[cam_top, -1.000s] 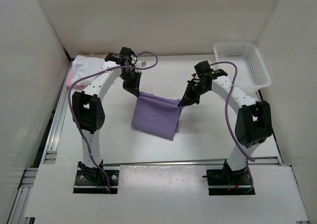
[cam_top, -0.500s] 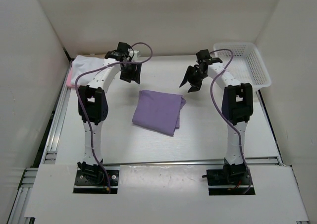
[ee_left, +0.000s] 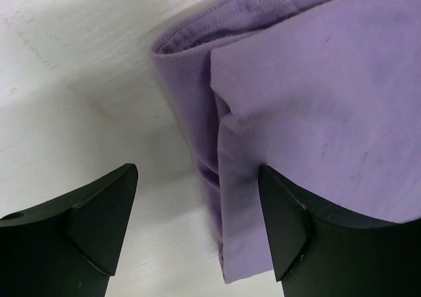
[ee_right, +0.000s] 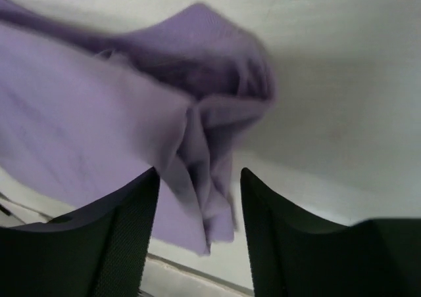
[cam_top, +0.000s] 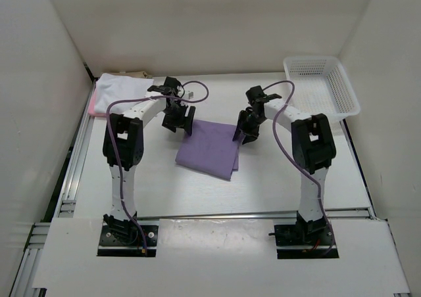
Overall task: Fold and stack the t-shirts
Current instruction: Fold the long partially folded tshirt into a neat square, then put the neatly folded tshirt into the corner of the board with the left arm
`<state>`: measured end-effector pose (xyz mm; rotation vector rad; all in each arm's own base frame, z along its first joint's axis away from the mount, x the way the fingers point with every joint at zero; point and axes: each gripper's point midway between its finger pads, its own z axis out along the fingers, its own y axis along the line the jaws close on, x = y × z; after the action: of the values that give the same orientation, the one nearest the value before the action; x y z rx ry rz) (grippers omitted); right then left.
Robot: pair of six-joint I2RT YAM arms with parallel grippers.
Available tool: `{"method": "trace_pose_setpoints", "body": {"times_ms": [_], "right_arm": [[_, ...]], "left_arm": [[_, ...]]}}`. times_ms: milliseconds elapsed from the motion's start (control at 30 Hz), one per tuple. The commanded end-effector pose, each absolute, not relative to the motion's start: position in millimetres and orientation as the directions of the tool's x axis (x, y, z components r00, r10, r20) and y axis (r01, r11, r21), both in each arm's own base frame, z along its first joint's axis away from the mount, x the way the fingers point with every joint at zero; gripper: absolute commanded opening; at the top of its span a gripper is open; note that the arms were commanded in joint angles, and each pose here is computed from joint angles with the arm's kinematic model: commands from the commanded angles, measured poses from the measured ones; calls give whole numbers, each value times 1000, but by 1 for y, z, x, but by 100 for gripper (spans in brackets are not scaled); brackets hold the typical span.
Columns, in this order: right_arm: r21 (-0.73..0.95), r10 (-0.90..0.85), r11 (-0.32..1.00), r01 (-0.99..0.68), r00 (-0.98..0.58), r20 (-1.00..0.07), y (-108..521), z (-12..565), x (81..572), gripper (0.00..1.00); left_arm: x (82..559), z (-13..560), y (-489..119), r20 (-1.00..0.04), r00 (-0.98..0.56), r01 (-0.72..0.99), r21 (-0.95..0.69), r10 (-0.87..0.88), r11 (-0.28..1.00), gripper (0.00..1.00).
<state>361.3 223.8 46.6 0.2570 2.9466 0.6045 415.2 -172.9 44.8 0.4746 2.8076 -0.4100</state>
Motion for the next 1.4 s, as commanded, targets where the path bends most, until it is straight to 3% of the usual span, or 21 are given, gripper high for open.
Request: {"method": "trace_pose_setpoints", "body": {"times_ms": [0, 33, 67, 167, 233, 533, 800, 933, 967, 1000, 1133, 1167, 1267, 1367], "right_arm": [[394, 225, 906, 153, -964, -143, 230, 40, 397, 49], [382, 233, 908, 173, -965, -117, 231, 29, 399, 44], [379, 236, 909, 172, -963, -127, 233, 27, 406, 32], [393, 247, 903, 174, -958, -143, 241, 27, 426, 13], [419, 254, 892, 172, -956, -147, 248, 31, 435, 8], [424, 296, 880, 212, -945, -142, 244, 39, 426, 12], [437, 332, 867, 238, -931, -152, 247, 45, 422, 12], [445, 353, 858, 256, -924, -148, 246, 43, 418, 11], [448, 353, 857, 254, -923, -151, 245, 44, 417, 11], [448, 353, 857, 254, -923, -151, 245, 44, 417, 11], [460, 336, 859, 227, -926, -172, 238, 65, 409, 22], [440, 334, 867, 232, -927, -168, 229, 66, 403, 35], [394, 321, 895, 207, -914, -248, 203, 90, 396, 59], [357, 297, 916, 184, -908, -295, 184, 105, 380, 60]], "left_arm": [[425, 57, -176, -359, -894, 368, -242, 270, 898, 85], [430, 56, -173, -360, -895, 360, -242, 261, 901, 85], [433, 53, -174, -360, -895, 360, -242, 261, 901, 86], [442, 52, -171, -366, -899, 350, -269, 241, 897, 86], [442, 48, -169, -353, -908, 339, -307, 225, 889, 86], [398, 23, -194, -221, -949, 311, -535, 225, 785, 86], [370, -6, -205, -144, -956, 291, -581, 255, 760, 87], [379, -22, -207, -125, -961, 271, -601, 247, 752, 56], [382, -20, -212, -130, -960, 273, -624, 247, 732, 30], [391, -14, -215, -150, -958, 285, -623, 246, 729, 13], [408, 3, -188, -164, -968, 250, -595, 190, 764, 10], [414, 17, -178, -188, -966, 252, -565, 175, 786, 10], [442, 37, -138, -248, -960, 228, -433, 128, 872, 10], [466, 66, -108, -299, -949, 198, -314, 101, 929, 10]]}}
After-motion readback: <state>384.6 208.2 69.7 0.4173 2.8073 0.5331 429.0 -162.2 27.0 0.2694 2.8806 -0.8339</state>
